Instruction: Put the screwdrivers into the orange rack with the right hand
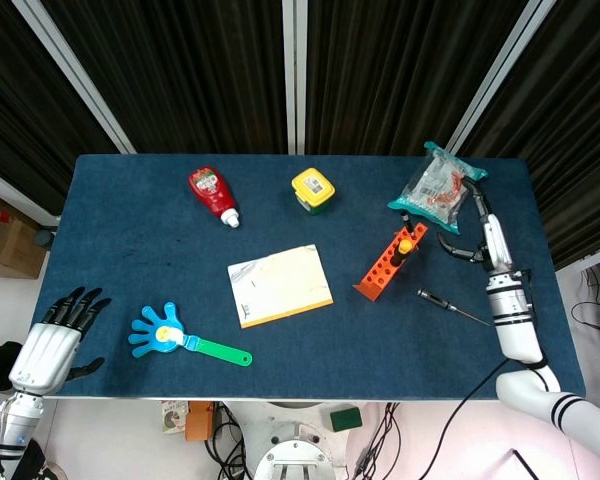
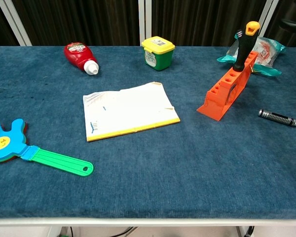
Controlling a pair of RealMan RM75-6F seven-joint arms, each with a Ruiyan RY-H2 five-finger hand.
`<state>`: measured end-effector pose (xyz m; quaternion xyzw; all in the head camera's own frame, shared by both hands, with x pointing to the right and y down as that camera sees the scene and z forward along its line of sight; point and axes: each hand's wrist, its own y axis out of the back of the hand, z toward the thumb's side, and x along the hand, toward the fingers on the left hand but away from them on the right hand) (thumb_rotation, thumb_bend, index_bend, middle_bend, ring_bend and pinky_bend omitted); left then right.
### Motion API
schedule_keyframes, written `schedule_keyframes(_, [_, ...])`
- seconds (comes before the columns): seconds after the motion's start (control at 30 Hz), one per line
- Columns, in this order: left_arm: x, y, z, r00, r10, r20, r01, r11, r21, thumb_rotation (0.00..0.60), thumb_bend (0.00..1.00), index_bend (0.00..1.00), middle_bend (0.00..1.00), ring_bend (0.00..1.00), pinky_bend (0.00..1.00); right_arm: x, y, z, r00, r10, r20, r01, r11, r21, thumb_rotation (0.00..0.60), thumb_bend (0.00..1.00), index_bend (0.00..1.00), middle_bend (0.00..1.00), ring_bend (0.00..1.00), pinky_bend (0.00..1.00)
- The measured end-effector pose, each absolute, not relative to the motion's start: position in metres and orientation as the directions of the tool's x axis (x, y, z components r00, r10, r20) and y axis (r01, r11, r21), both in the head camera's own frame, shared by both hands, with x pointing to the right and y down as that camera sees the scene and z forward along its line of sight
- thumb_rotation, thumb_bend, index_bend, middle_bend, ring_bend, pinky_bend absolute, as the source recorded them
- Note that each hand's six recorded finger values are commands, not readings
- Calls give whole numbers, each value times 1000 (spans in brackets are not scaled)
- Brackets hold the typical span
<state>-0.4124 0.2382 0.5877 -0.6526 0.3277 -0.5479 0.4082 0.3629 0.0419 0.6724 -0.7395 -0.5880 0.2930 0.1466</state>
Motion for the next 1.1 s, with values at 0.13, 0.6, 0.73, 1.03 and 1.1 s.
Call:
schedule_keyframes(0.13, [-413,237,588,182,-876,447,18,-451,-892,600,56,156,84,28,182,355,30,655,178,952,-247,644,-303,-702,457,426,179,123,0,0])
schedule_keyframes(0.6, [-414,237,587,182,-876,447,17,-452,-892,600,56,156,84,28,183,314,4,614,277,899,-338,177,-394,-902,368,811,404,242,0,0])
schedule_keyframes(0.73, [-415,237,588,179,-876,449,16,-453,-891,600,57,156,84,28,182,310,0,620,255,883,-393,73,-423,-903,368,825,418,245,0,0])
schedule_keyframes(1.03, [-416,236,587,179,-876,448,14,-453,-891,600,56,156,84,27,182,294,-3,644,227,853,-469,85,-497,-863,369,831,309,239,0,0])
schedule_keyframes(1.1, [-416,236,587,179,-876,447,13,-453,-892,600,56,156,84,27,183,293,-4,650,223,848,-481,113,-512,-851,369,831,300,239,0,0])
